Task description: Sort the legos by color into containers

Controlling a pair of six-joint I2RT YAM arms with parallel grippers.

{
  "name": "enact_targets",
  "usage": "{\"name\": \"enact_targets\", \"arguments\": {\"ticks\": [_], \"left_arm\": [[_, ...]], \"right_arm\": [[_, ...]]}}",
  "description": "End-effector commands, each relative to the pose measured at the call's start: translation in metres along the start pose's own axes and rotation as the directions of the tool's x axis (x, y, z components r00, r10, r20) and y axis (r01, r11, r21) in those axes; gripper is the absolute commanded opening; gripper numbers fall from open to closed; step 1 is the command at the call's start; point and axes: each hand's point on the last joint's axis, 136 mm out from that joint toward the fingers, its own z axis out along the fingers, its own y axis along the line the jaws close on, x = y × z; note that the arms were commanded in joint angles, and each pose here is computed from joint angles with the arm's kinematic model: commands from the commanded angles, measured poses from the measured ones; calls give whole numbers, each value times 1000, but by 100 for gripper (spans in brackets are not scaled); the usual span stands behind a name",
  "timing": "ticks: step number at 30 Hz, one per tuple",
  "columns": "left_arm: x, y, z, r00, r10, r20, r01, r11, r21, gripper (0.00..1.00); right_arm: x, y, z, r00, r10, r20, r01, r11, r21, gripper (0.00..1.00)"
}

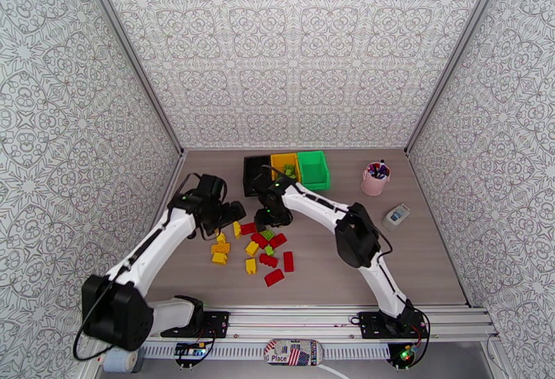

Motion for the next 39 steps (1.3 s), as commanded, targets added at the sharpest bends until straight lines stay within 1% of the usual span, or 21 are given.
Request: {"name": "enact_targets", "arguments": {"ticks": [1,4,12,21,26,30,35,39], "left_arm": [[4,11,-9,997,-74,36,74,997,11,86],[10,21,-15,995,-91,39,91,996,4,86],[18,38,-28,993,-108,47,108,994,-6,87],[20,39,-30,995,-97,37,97,995,-5,87],[22,38,-29,995,-93,29,93,996,-2,87],[23,39,-29,995,-92,24,92,996,-2,87],[24,39,-27,996,-90,18,90,996,0,87],[25,38,-24,996,-93,14,93,996,8,88]], "right_arm": [[1,9,8,998,-42,-36,42,999,12,69],[-3,13,15,998,-41,-40,42,999,15,69],[-5,7,34,999,-1,-51,3,999,53,71],[-14,10,43,998,45,-42,-43,998,44,70],[-15,6,51,996,79,-45,-75,995,67,67],[-14,-4,56,993,106,-49,-101,989,106,66],[-14,-26,57,985,163,-50,-153,975,159,63],[-16,-33,52,983,182,-33,-174,972,160,62]]}}
